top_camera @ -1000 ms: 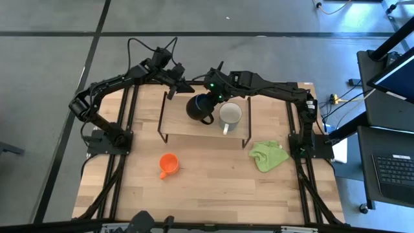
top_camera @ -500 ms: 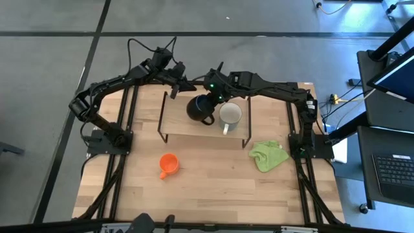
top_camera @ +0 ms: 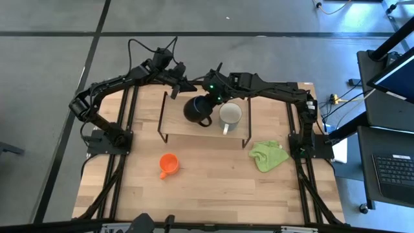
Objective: Stack small to large cups/mugs on shelf
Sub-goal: Put the black and blue mug on the shelf
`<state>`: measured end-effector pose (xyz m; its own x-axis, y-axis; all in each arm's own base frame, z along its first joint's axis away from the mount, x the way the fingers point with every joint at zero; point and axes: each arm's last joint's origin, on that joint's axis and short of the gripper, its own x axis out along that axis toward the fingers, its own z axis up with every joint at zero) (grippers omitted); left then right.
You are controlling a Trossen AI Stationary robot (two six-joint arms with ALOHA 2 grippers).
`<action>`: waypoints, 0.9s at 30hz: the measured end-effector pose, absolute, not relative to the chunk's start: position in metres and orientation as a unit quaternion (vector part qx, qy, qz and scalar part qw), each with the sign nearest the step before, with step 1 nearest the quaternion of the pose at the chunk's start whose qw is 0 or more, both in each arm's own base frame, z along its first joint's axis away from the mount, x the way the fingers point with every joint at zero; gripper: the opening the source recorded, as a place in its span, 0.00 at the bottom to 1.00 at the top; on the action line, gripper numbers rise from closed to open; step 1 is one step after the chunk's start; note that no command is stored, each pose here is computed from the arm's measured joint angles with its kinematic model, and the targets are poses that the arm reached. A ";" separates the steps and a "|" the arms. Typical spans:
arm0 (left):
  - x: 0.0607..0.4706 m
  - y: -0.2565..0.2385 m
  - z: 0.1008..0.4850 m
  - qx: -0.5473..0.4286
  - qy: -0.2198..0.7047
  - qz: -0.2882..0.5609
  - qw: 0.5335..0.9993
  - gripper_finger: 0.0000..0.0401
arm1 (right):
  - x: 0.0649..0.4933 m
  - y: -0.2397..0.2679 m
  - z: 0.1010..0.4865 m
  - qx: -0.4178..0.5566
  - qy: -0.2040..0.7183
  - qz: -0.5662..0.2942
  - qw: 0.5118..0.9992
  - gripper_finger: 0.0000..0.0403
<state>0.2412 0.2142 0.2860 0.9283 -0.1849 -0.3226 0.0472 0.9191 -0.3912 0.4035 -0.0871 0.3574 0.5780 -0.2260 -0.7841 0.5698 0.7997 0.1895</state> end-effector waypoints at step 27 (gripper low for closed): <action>0.244 0.211 0.286 -0.196 0.179 -0.073 0.961 0.00 | 0.396 -0.090 0.352 0.172 0.442 -0.243 0.846 0.08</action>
<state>0.2435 0.2111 0.2861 0.9252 -0.2108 -0.3155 0.0702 0.9123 -0.4036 0.3956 -0.0901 0.3524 0.4919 -0.2592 -0.8312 0.5626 0.8232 0.0762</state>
